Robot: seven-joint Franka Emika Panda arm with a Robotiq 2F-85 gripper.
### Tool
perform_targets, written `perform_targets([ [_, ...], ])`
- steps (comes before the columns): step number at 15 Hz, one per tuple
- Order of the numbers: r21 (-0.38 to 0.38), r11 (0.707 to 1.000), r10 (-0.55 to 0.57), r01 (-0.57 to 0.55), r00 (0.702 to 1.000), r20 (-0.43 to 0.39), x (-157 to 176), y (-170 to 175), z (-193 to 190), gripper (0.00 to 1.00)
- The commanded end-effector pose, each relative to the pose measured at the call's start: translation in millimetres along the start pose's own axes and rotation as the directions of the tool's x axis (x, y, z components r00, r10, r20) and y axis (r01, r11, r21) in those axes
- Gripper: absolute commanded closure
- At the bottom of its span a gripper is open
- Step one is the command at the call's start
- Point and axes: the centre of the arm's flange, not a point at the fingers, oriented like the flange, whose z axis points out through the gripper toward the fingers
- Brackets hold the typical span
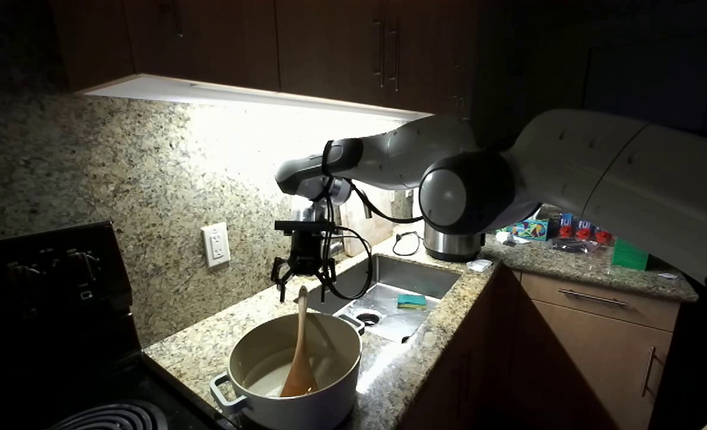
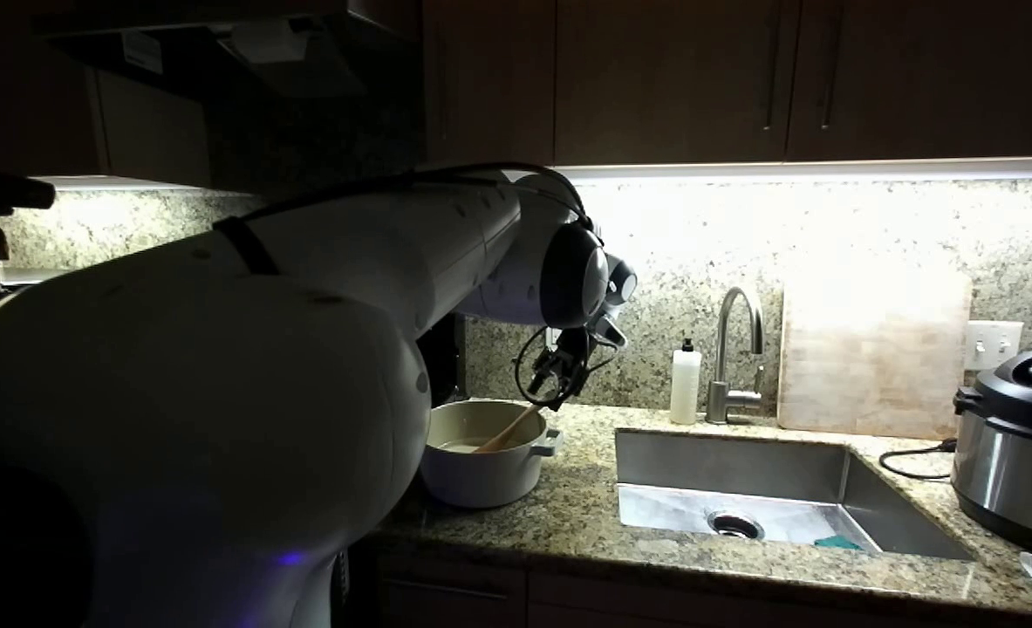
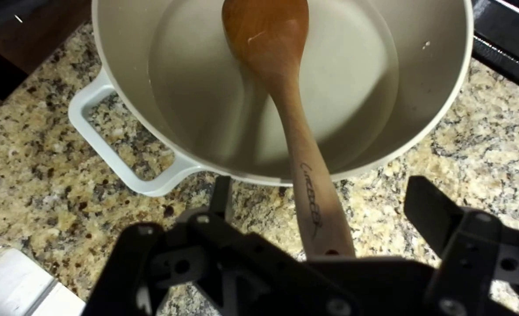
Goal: Hold the wooden spoon and stir in the pot on the countertop.
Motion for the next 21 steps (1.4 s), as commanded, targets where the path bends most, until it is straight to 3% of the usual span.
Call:
perform_targets([
  [1,-0.004,1.0,-0.018,0.018,1.0,0.018,11.8,-11.2,-14.1,0.27],
  [12,-0.013,1.0,-0.011,0.012,0.999,0.044,14.6,-8.2,-16.6,0.98],
  [13,-0.011,1.0,-0.01,0.011,0.999,0.044,14.5,-7.3,-17.3,0.93],
  [21,0.026,0.999,-0.029,0.029,1.0,-0.002,-14.6,-6.0,-10.2,0.93],
])
